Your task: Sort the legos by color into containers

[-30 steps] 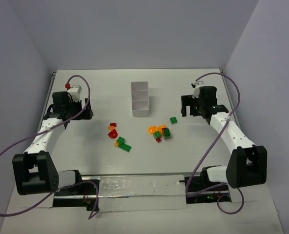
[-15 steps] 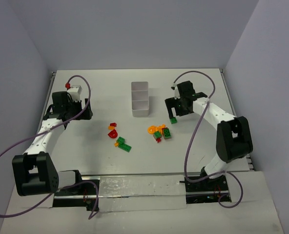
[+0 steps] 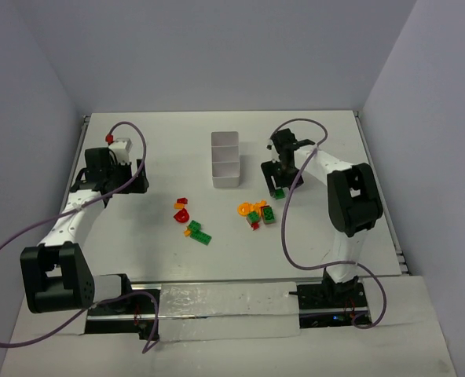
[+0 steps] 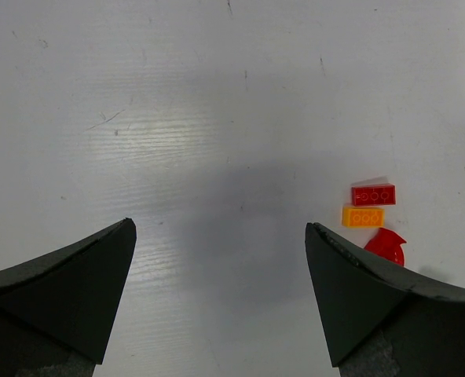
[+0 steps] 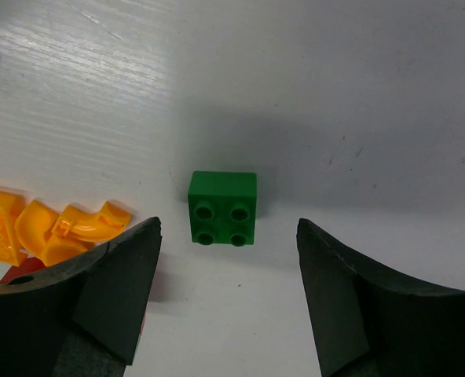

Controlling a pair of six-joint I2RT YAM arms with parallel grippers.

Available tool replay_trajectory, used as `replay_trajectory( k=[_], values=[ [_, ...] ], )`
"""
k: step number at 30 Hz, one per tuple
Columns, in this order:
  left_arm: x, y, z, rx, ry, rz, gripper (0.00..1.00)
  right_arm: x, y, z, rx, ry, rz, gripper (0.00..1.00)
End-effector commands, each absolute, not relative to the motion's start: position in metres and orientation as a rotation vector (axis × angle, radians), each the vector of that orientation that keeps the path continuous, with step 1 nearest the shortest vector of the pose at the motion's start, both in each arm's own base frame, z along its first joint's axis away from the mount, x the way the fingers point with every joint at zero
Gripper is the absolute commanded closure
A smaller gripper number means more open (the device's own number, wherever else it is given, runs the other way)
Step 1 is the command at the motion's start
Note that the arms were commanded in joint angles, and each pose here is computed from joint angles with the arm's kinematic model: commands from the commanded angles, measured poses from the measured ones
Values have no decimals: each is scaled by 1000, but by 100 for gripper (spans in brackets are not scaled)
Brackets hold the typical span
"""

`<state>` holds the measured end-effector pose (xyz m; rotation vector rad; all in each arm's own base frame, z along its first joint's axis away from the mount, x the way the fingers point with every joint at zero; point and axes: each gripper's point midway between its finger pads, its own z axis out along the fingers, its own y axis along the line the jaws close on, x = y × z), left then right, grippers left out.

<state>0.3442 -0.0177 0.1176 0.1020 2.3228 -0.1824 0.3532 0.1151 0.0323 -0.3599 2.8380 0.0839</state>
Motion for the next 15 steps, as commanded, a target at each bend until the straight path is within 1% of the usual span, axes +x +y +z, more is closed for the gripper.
replay_trajectory(
  k=[1,5,7,8,12,15],
  values=[
    [354,-15,124,95,2293,-169,1,361,118,35,-349,2854,64,26],
    [355,-13,121,92,2300,-157,1,359,117,26,-349,2888,54,32],
    [355,-12,120,92,2304,-151,1,357,116,23,-350,2897,47,40],
    [355,-12,119,93,2304,-151,1,356,115,23,-350,2898,43,41],
    [355,-13,117,94,2308,-156,1,355,114,19,-353,2910,35,60],
    [354,-14,115,103,2315,-168,1,356,117,23,-355,2900,54,77]
  ],
)
